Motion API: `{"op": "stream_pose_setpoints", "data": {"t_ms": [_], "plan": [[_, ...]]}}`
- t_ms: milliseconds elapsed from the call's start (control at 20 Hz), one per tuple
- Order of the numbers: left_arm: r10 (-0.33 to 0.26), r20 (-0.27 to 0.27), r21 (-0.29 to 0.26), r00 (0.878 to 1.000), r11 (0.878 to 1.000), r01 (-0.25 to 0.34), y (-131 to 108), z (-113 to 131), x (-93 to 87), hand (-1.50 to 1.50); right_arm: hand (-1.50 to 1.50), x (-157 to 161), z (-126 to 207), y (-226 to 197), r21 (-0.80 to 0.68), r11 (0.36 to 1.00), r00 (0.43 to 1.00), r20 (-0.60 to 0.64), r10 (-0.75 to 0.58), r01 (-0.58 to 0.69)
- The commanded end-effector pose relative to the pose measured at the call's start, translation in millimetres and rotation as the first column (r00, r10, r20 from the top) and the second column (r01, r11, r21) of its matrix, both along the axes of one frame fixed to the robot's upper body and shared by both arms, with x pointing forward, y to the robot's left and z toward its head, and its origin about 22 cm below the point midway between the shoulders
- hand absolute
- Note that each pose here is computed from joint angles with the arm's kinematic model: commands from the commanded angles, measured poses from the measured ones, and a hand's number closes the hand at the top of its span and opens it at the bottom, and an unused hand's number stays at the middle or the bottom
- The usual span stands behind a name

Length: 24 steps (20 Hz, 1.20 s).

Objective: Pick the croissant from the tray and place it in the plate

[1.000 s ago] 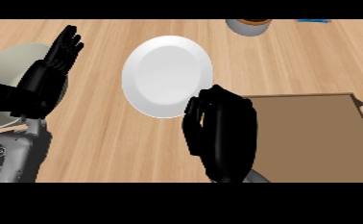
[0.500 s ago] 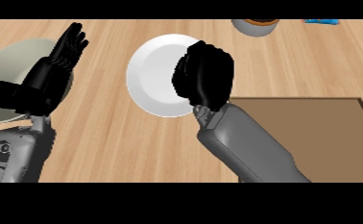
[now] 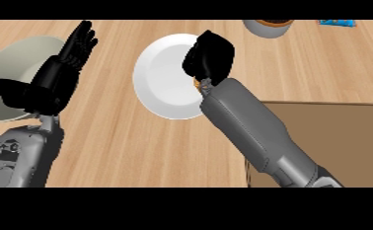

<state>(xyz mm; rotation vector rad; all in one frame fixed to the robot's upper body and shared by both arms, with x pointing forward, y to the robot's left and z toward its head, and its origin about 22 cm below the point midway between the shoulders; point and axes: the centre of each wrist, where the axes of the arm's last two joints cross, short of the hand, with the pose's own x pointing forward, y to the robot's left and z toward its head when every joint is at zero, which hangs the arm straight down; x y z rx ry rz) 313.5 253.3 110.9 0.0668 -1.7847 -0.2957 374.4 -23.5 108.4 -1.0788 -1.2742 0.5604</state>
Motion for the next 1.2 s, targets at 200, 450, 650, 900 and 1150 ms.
{"op": "stream_pose_setpoints", "data": {"t_ms": [200, 450, 650, 900, 1150], "plan": [[-0.042, 0.012, 0.002, 0.999, 0.999, 0.042, -13.8, -7.2, 0.5, 0.0, -1.5, 24.9, -15.9, -10.8, 0.222, 0.961, 0.986, -0.036, -0.164, 0.168], [-0.035, -0.005, 0.001, 0.999, 0.999, 0.035, -5.9, -8.3, 2.6, 0.0, -1.5, 30.3, -9.0, -8.9, 0.323, 0.941, 0.989, 0.071, -0.133, 0.103], [-0.046, 0.004, 0.013, 0.999, 0.999, 0.046, -7.1, 0.5, 5.8, 0.0, -1.5, 32.5, -10.2, -11.1, 0.403, 0.91, 0.957, 0.209, -0.2, 0.102], [-0.02, 0.014, 0.003, 1.0, 1.0, 0.02, -8.4, 5.0, 10.1, 0.0, -1.5, 30.6, -2.3, -10.5, 0.547, 0.834, 0.925, 0.278, -0.258, 0.068], [0.014, -0.009, -0.006, 1.0, 1.0, -0.014, 8.6, -4.2, -1.5, 0.0, -1.5, 19.9, -21.8, -16.6, 0.615, 0.786, 0.895, 0.311, -0.32, 0.067]]}}
